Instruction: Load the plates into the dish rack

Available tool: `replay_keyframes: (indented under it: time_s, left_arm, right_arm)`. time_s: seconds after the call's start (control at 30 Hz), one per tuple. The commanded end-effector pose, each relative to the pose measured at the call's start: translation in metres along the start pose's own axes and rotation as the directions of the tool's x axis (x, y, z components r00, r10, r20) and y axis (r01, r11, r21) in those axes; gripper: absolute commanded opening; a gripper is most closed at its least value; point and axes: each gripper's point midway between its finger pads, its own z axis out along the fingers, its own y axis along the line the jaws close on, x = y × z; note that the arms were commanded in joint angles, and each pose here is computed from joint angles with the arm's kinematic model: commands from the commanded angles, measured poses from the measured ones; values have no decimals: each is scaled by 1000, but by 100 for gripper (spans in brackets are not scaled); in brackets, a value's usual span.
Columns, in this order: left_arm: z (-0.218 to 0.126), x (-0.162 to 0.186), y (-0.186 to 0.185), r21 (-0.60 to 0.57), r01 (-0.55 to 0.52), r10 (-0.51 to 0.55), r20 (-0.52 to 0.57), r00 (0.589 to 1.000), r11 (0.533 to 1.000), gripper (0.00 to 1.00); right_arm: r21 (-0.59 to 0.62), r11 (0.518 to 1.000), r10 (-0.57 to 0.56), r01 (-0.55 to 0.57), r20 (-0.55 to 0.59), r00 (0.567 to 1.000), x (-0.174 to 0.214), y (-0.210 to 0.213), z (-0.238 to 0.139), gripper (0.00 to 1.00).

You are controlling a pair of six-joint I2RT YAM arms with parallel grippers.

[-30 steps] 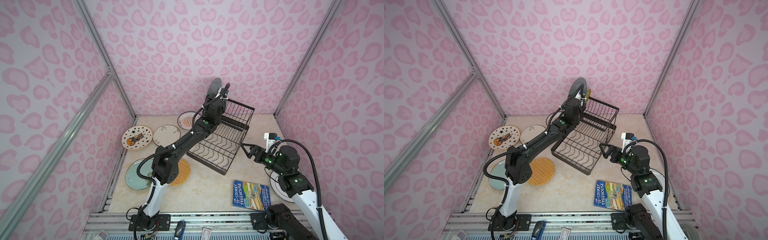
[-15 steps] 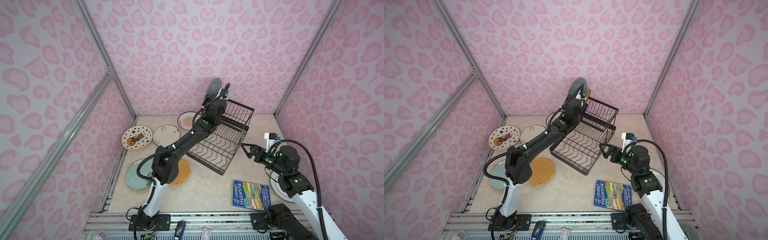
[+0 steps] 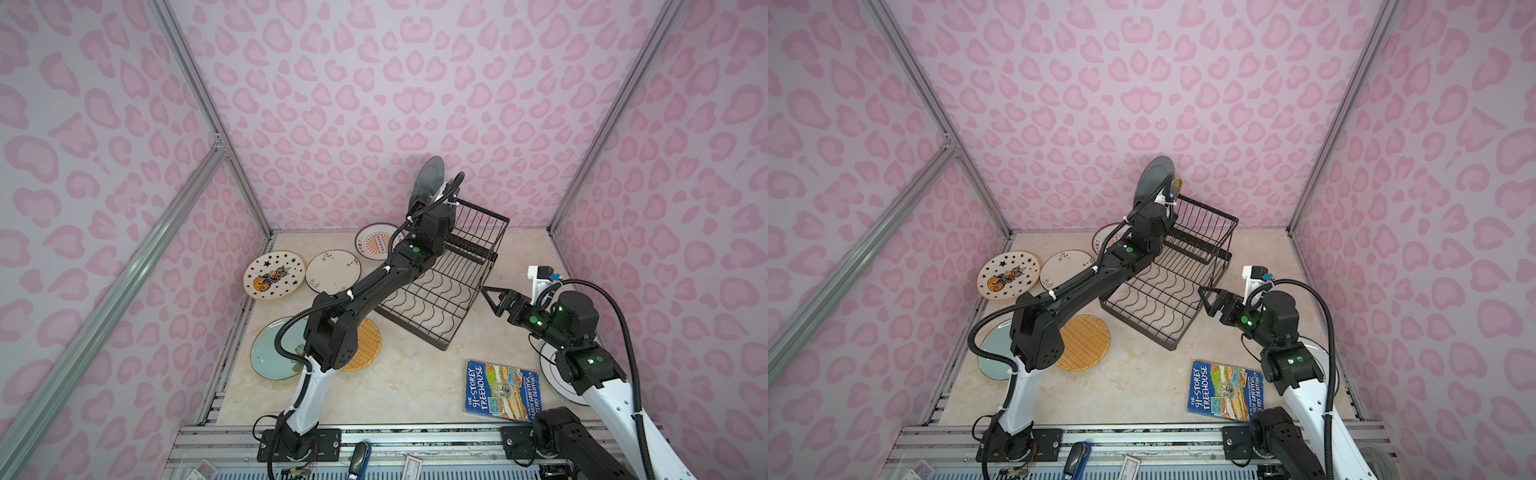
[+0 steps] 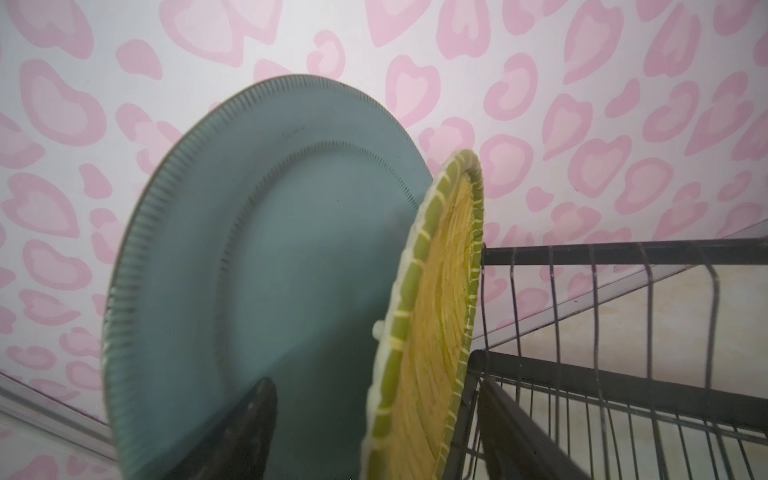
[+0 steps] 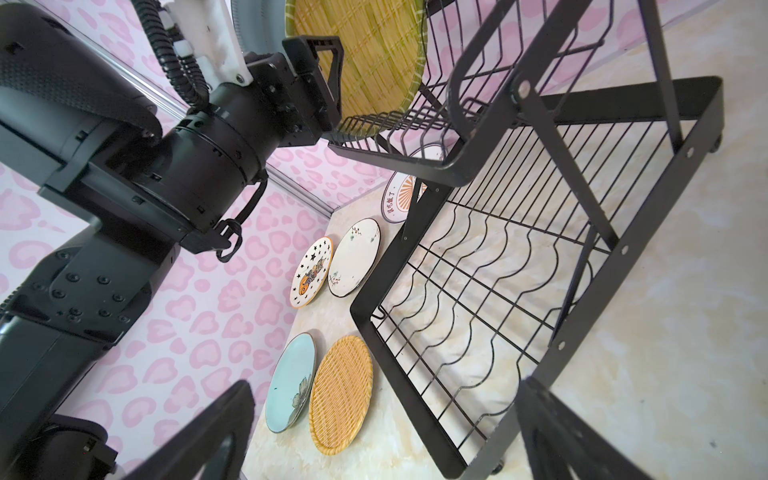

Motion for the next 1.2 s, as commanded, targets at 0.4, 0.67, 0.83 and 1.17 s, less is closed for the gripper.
replay_keyframes:
  time_s: [0.4, 0.67, 0.83, 1.17]
  left_arm:
    - [-55, -86, 92, -115, 196, -177, 154, 972, 974, 81]
    - [-71, -93, 99, -54, 219, -208, 162, 965, 974, 83]
    - [-94, -103, 101, 69, 245, -254, 169, 952, 967, 84]
    - [-136, -94, 68, 412, 276, -320, 41, 947, 869, 82]
  right_arm:
    - [-30, 1000, -3, 4, 9, 1000, -2, 5, 1, 98]
    - [-24, 1000, -12, 13, 16, 1000, -4, 5, 2, 98]
    - [-2, 1000, -27, 27, 21, 999, -10, 5, 3, 98]
    - [49, 998, -47, 45, 37, 998, -24, 1, 9, 98]
